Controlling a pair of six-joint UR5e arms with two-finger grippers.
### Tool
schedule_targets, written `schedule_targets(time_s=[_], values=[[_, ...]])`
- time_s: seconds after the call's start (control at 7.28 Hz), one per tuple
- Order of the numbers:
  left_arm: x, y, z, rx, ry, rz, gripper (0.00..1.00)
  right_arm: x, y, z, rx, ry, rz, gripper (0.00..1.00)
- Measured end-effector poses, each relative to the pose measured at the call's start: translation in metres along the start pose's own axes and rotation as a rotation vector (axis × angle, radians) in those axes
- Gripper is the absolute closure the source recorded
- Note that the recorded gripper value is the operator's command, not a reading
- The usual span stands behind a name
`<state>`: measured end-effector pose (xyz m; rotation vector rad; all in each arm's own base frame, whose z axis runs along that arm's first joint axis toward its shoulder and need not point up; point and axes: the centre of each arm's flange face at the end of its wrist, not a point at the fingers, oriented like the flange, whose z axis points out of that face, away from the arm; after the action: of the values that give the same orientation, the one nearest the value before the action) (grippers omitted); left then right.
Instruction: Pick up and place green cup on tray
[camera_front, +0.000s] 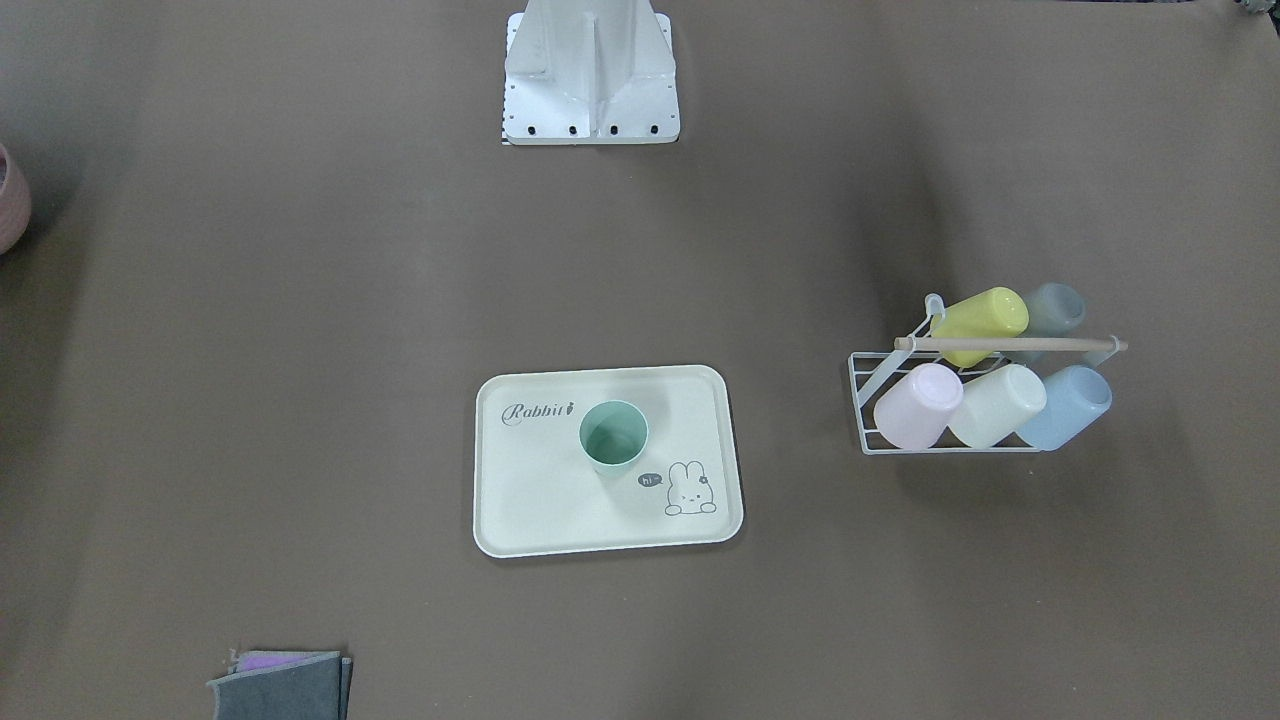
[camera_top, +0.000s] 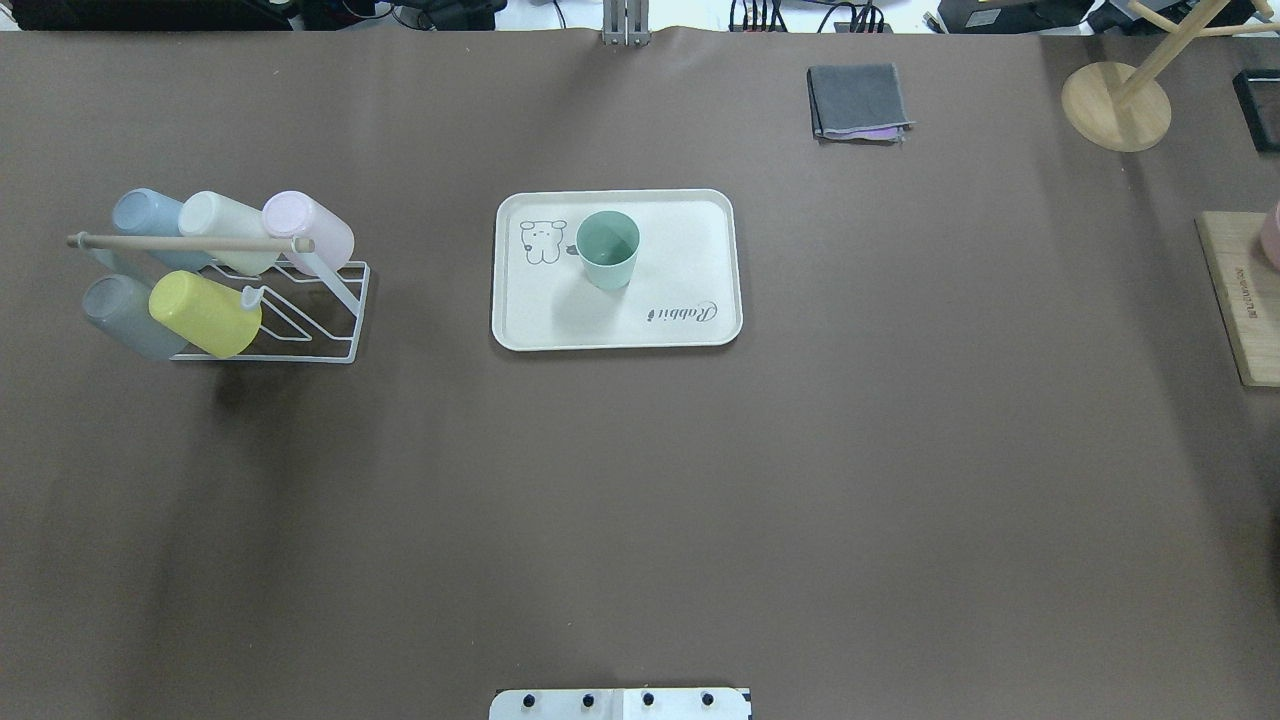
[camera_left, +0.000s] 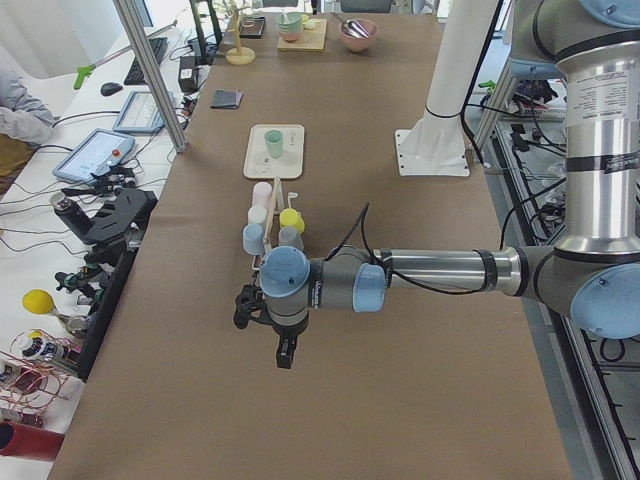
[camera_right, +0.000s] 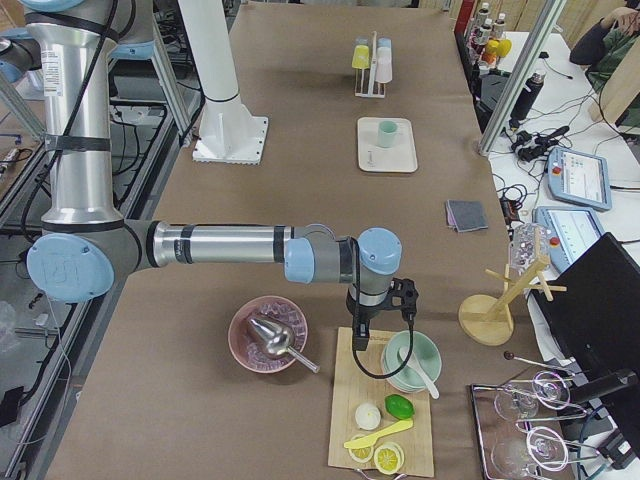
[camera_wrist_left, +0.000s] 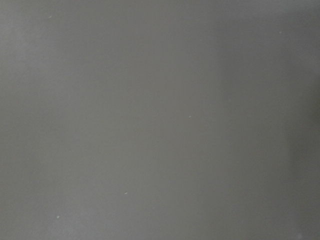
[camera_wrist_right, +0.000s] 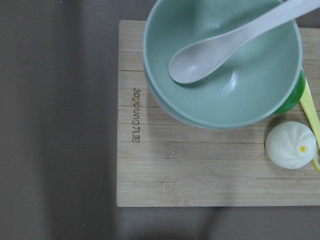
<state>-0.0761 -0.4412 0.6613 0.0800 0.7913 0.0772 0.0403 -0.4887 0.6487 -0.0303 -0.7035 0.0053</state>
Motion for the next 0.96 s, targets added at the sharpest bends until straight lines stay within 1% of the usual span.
schedule_targets(time_s=[0.27, 0.55, 0.96], values=[[-0.008, 0.009, 0.001, -0.005, 0.0, -0.029, 0.03, -0.001, -0.001, -0.001, 0.002, 0.0, -0.002, 0.0], [-0.01, 0.006, 0.0, -0.004, 0.001, -0.036, 0.03, -0.001, -0.001, -0.001, 0.003, 0.001, -0.002, 0.0], [-0.02, 0.014, 0.012, -0.028, 0.006, -0.062, 0.03, 0.0, -0.001, -0.001, 0.002, 0.003, -0.001, 0.0]])
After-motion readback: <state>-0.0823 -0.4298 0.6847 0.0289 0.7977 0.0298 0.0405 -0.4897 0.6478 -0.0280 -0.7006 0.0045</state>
